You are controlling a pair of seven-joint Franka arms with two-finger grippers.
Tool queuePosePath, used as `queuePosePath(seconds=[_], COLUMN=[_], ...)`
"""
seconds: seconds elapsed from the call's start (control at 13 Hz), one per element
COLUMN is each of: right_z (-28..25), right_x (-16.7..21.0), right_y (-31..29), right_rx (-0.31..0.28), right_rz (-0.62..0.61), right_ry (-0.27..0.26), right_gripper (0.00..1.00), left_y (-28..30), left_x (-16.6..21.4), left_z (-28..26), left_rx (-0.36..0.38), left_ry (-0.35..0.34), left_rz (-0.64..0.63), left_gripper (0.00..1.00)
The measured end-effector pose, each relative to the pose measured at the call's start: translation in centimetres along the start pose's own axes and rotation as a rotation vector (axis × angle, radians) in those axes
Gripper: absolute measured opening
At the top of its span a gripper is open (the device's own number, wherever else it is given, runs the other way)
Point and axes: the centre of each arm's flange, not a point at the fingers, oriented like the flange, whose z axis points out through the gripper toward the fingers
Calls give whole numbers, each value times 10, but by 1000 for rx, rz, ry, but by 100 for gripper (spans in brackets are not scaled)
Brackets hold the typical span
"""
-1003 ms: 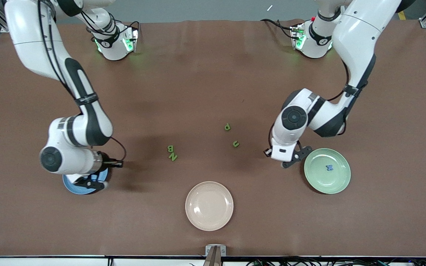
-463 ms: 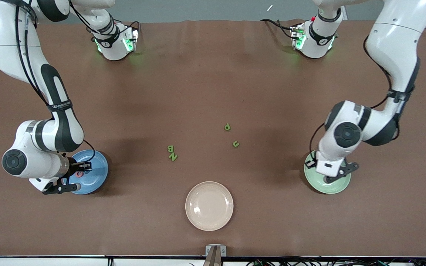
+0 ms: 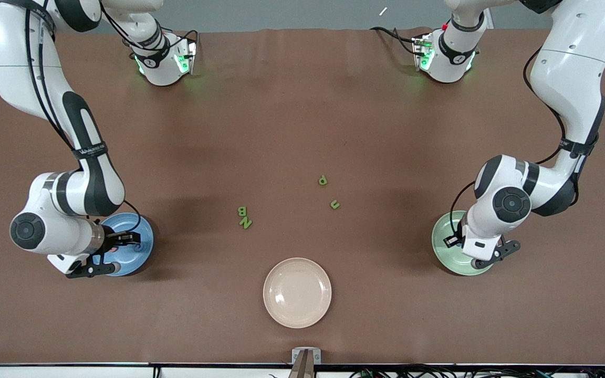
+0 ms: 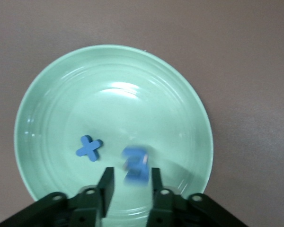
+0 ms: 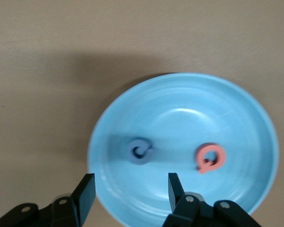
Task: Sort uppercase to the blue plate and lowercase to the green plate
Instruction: 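Reach the right gripper to green B while the left gripper reaches green n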
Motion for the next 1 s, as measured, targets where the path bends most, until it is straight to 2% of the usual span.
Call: queuePosePath(seconds=[0.15, 0.39, 0.46, 0.69, 1.0], right_z=[2, 6, 8, 11, 43], right_x=[-1, -7, -11, -23, -43], right_y=[-47, -126, -150, -215, -267], right_rx=[6, 16, 24, 29, 47], right_rz=[35, -14, -40, -120, -135], right_ry=[-22, -35, -38, -30, 31], right_gripper=[70, 72, 73, 73, 77], left_y=[3, 26, 46, 107, 165], left_x=[3, -12, -30, -90, -166], left_z=[-4, -24, -37, -61, -53], left_rx=[-7, -21, -30, -52, -38], left_ry=[7, -9, -27, -51, -71], left_rz=[-1, 8, -10, -90, -134], left_gripper=[66, 97, 100, 99, 96])
